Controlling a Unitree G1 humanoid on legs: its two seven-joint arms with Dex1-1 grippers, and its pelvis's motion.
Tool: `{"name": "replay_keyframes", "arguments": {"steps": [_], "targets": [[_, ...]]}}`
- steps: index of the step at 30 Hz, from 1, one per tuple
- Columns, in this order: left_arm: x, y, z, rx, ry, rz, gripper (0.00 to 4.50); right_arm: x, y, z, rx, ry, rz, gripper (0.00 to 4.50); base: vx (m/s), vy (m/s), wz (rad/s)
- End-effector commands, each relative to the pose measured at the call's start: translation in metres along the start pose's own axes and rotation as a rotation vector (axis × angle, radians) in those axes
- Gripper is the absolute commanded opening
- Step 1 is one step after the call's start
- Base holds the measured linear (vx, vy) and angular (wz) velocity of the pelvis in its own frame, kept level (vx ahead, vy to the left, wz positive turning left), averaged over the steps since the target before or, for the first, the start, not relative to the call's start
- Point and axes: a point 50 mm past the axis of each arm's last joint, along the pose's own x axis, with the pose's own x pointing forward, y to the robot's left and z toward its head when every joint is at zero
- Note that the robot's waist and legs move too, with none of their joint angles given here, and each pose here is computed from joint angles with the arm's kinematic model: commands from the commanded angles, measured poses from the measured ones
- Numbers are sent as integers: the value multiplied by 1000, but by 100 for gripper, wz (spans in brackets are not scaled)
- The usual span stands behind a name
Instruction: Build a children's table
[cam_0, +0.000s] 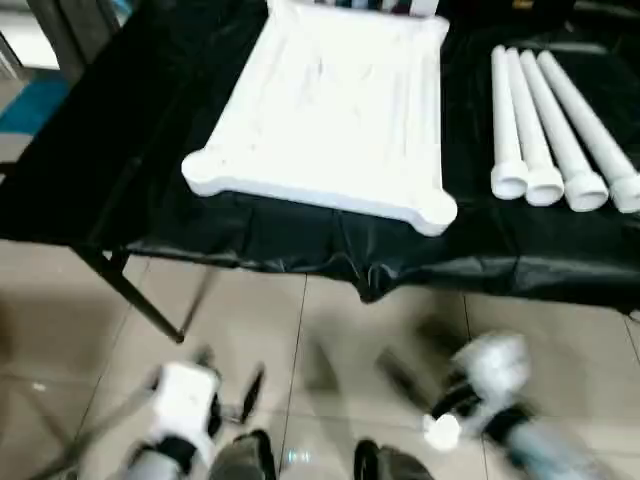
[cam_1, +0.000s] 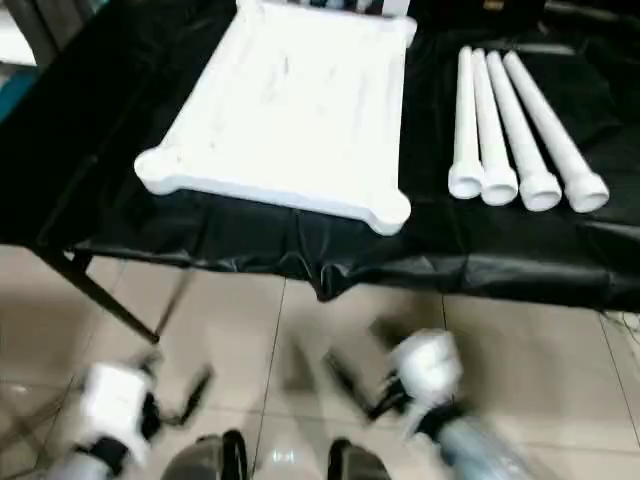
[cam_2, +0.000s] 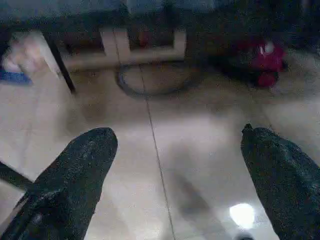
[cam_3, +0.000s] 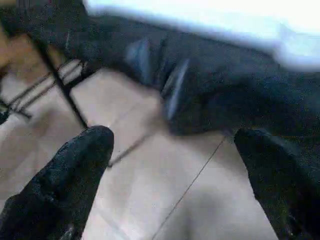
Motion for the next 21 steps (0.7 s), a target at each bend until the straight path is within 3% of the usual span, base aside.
{"name": "replay_keyframes", "arguments": {"steps": [1, 3, 7, 9, 10, 13, 17, 21], "targets": [[-3, 2, 23, -8, -61, 33, 450, -2, -2, 25, 47, -50, -20, 445, 0, 0, 0], [5, 12, 48, 16, -131, 111, 450, 10, -10, 49, -12, -117, -85, 445, 0, 0, 0], [20, 27, 63, 44, -151, 238, 450, 31, -22, 62, -39, -182, -140, 445, 0, 0, 0], [24, 29, 67, 20, -152, 254, 450, 38, -28, 63, -57, -178, -171, 445, 0, 0, 0], [32, 30, 75, 60, -180, 258, 450, 50, -37, 57, -52, -115, -219, 445, 0, 0, 0], [43, 33, 82, 104, -187, 264, 450, 67, -50, 51, 55, -61, -304, 445, -9, -22, 1], [61, 39, 74, -3, -143, 338, 450, 91, -48, 53, 38, -65, -272, 445, -24, -122, 9], [75, 34, 79, 6, -170, 323, 450, 96, -51, 58, 83, -93, -289, 445, -38, -142, 0]]}}
